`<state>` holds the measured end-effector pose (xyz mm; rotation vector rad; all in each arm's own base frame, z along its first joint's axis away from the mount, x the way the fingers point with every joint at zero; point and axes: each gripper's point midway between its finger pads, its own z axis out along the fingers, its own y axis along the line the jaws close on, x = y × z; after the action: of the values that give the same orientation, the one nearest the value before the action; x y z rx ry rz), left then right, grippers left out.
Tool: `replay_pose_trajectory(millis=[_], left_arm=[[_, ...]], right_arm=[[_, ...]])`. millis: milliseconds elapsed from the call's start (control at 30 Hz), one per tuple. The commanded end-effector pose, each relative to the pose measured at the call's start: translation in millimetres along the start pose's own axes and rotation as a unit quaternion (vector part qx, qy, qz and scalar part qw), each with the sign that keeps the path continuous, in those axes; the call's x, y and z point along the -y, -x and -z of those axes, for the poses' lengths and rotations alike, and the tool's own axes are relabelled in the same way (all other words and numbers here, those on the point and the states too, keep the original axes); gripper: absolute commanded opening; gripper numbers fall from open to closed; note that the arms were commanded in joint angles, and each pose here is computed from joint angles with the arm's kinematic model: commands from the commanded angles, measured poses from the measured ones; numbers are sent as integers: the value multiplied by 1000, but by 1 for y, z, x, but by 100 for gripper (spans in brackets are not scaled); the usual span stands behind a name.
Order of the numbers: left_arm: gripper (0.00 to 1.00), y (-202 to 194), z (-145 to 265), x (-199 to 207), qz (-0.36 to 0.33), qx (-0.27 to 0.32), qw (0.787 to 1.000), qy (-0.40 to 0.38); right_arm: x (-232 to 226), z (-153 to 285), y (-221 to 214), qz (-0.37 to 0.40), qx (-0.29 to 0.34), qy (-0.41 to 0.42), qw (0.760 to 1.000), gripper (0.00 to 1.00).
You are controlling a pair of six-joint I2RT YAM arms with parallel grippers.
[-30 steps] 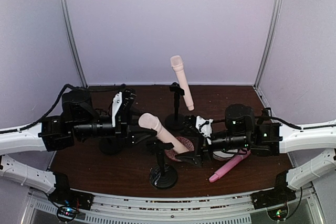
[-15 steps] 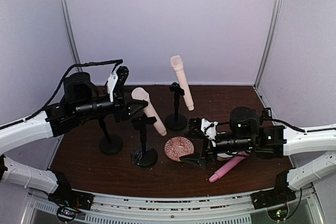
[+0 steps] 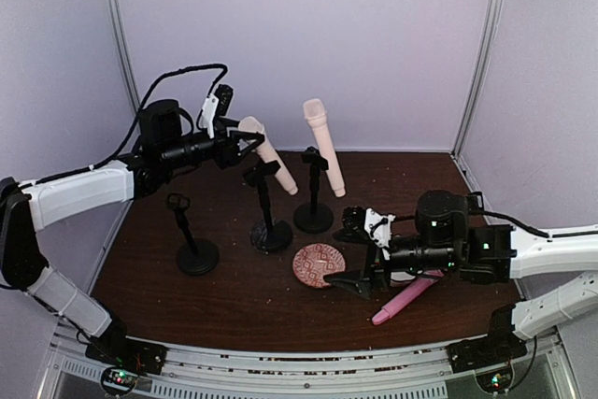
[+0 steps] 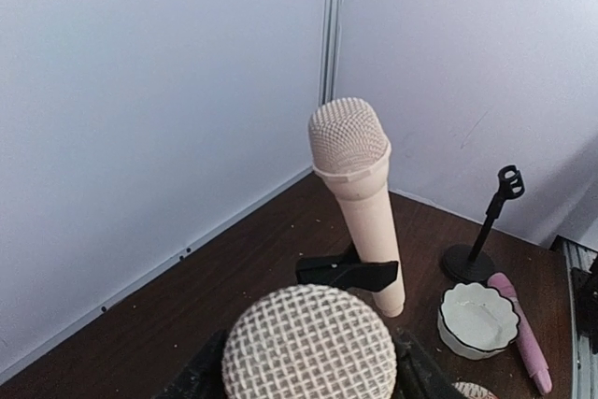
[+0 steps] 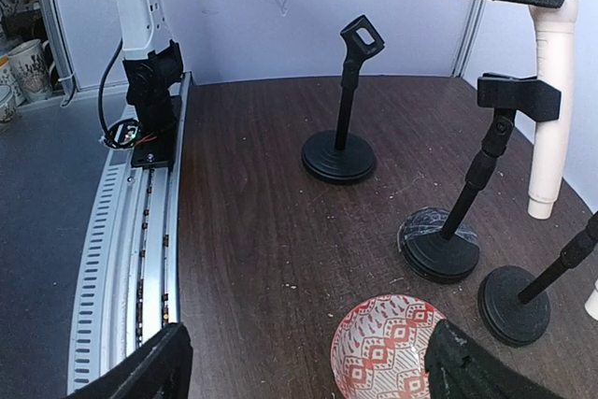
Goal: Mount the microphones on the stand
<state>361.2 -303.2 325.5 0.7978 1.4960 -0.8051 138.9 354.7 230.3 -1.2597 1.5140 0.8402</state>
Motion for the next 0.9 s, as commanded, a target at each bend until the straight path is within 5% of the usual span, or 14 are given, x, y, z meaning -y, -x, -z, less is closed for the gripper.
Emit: replay_pose_trajectory(millis=[0, 500, 867], left_arm=[[28, 53, -6, 4, -25, 80, 996, -32], [79, 49, 37, -12, -46, 29, 993, 108], [84, -1, 111, 2, -3, -36, 981, 191]], right_arm=[[4, -1, -5, 6, -7, -13, 1000, 88], [41, 0, -3, -34, -33, -105, 993, 88], [100, 39, 2, -117, -41, -266, 956, 100]])
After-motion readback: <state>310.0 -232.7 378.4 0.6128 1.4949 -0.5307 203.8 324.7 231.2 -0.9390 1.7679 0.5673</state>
